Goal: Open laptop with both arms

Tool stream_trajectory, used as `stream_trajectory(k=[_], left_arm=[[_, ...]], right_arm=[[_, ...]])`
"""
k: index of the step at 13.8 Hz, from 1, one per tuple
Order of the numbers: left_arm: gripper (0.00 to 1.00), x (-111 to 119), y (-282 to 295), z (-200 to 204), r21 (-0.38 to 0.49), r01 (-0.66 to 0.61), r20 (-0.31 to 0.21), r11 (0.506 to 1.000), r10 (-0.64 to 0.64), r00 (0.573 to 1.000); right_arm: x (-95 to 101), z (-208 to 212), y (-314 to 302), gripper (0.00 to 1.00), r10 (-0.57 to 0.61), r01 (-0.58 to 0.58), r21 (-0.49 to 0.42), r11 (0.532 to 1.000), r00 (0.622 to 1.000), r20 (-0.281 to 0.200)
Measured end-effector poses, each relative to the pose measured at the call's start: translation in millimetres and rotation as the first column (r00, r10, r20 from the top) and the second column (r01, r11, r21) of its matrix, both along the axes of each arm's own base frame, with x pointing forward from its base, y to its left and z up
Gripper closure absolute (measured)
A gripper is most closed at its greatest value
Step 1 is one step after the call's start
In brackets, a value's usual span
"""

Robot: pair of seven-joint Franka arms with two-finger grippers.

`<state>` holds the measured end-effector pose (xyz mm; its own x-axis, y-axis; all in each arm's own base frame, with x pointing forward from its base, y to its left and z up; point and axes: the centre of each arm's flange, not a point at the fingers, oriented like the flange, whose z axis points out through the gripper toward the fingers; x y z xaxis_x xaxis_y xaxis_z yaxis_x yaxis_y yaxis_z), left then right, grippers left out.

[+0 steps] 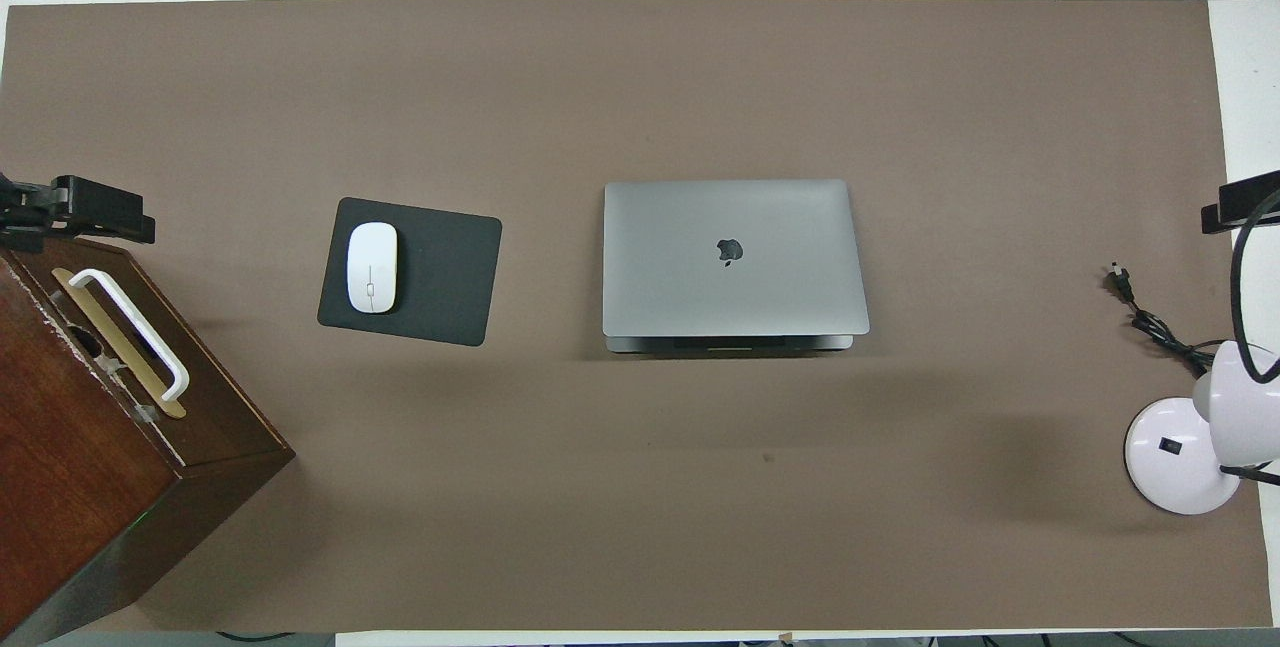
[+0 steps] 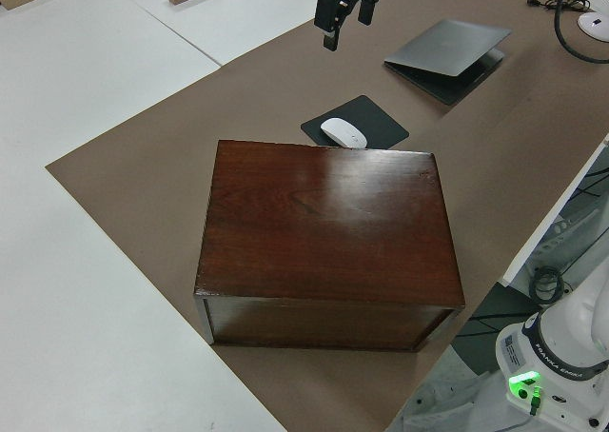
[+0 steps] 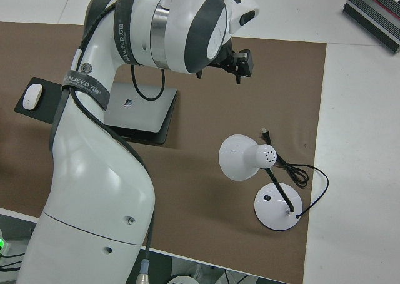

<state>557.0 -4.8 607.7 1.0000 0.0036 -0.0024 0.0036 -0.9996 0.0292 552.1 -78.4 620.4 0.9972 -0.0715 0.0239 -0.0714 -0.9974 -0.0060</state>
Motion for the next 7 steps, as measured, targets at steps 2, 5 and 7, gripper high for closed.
stream_trajectory(k=[2, 5, 7], left_arm=[[0.00, 0.0, 4.1, 0.0, 0.000, -0.006, 0.000, 1.000, 0.006, 1.000], [0.00, 0.0, 5.4, 0.0, 0.000, -0.007, 0.000, 1.000, 0.007, 1.000], [0.00, 0.0, 5.6, 0.0, 0.000, -0.007, 0.000, 1.000, 0.007, 1.000]], right_arm=[[-0.1, -3.3, 0.4, 0.00, 0.001, -0.001, 0.001, 1.000, 1.000, -0.006], [-0.9, -6.9, 0.1, 0.00, 0.000, 0.000, 0.002, 1.000, 1.000, -0.013], [-3.1, -9.4, -0.1, 0.00, 0.000, 0.000, 0.005, 1.000, 1.000, -0.019]])
